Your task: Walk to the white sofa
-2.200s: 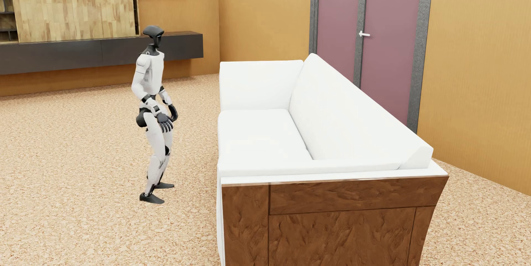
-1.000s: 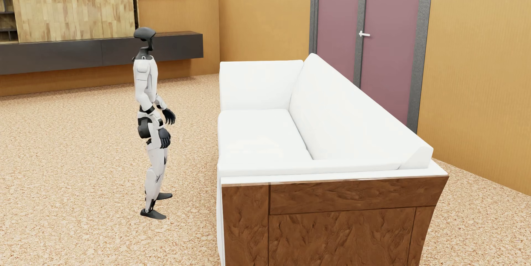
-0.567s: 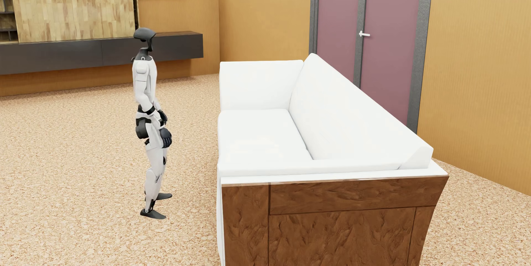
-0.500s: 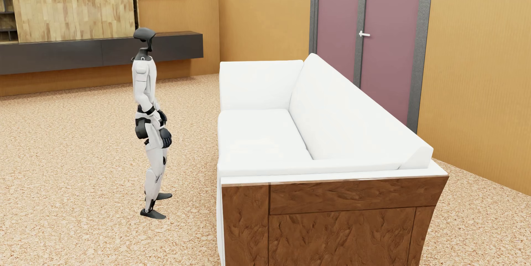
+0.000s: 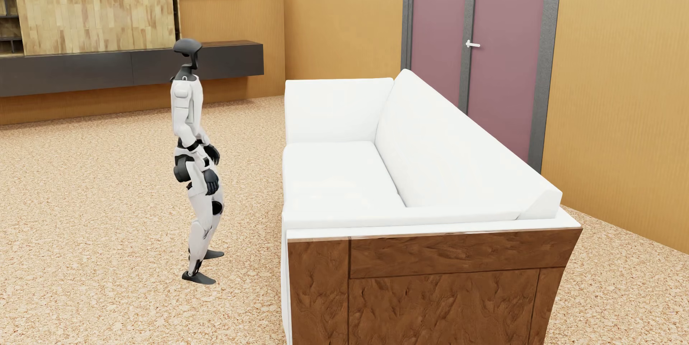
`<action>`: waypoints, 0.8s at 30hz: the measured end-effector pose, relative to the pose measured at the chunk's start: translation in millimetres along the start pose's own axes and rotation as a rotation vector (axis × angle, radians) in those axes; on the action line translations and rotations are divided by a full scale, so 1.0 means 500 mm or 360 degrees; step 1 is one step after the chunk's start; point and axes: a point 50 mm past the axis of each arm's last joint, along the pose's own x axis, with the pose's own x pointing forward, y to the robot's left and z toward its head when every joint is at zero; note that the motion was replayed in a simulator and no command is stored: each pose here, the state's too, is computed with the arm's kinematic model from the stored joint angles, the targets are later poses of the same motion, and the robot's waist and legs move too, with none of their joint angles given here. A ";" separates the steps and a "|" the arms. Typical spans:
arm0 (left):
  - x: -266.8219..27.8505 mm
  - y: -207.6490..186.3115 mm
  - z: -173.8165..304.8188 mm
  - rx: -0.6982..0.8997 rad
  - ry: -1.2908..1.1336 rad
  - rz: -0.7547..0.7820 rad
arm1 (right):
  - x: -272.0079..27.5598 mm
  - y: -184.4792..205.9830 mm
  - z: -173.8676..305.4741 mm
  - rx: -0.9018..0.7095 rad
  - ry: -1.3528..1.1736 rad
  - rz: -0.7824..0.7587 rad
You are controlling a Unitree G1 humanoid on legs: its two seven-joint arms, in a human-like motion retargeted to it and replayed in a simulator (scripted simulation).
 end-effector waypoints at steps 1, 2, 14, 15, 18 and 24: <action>0.000 -0.003 0.000 0.0008 0.0002 -0.0013 | 0.000 0.002 -0.002 0.0005 0.0003 0.0004; 0.000 -0.006 0.000 0.0016 0.0003 -0.0022 | -0.001 0.004 -0.004 0.0012 0.0004 0.0004; 0.002 -0.007 0.019 -0.0010 -0.0037 -0.0008 | -0.005 0.020 -0.019 0.0004 0.0037 0.0047; 0.001 -0.008 0.017 -0.0009 -0.0027 -0.0014 | -0.004 0.015 -0.016 0.0002 0.0024 0.0036; 0.001 -0.014 0.008 -0.0013 0.0008 -0.0032 | -0.003 0.002 -0.005 -0.0003 -0.0007 0.0002; -0.004 -0.009 0.008 -0.0054 -0.0023 0.0005 | 0.001 -0.017 0.015 -0.0057 -0.0053 -0.0041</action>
